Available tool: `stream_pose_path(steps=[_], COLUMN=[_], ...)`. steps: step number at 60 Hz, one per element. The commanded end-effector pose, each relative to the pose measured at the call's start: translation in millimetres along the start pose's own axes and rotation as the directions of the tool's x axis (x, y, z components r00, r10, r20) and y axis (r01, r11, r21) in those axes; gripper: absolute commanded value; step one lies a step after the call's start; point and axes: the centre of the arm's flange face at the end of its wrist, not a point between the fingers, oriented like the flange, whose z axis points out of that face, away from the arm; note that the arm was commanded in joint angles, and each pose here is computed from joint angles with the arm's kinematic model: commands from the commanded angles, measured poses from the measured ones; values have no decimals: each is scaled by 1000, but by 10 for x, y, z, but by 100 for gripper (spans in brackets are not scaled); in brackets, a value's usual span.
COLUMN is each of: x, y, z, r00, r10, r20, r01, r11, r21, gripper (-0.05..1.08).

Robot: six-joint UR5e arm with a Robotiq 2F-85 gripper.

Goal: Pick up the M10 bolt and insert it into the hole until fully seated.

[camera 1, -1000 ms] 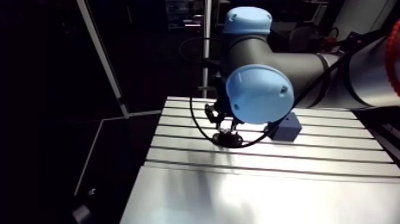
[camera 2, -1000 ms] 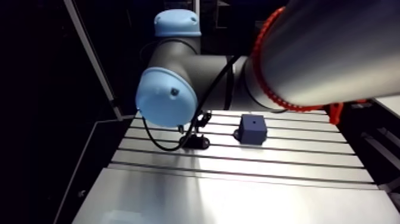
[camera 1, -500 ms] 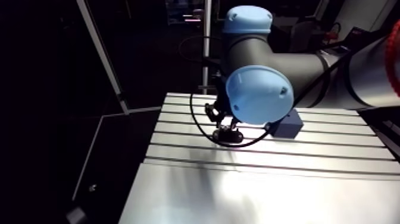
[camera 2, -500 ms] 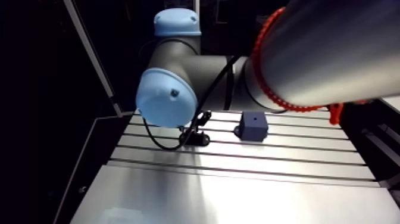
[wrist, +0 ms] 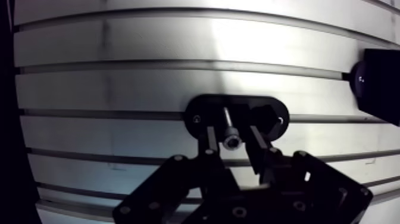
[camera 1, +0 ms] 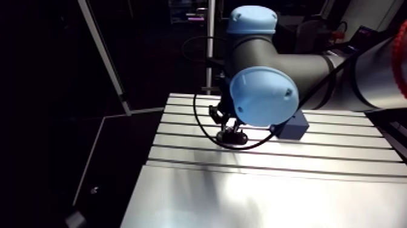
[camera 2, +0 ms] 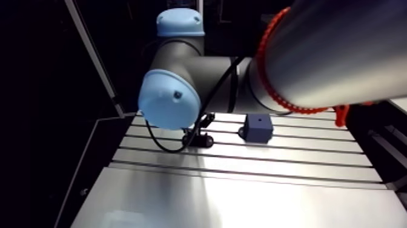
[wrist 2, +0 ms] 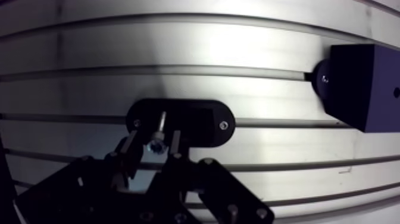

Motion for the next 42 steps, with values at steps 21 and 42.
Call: stream_pose_path(steps=[21,42], x=[-10,-12], y=[8,6], z=[12,42], r00=[1000,1000], r10=[1,0], r20=[3,9], r01=[-1,0], r11=[1000,1000], r21=[0,0], gripper=[69,74])
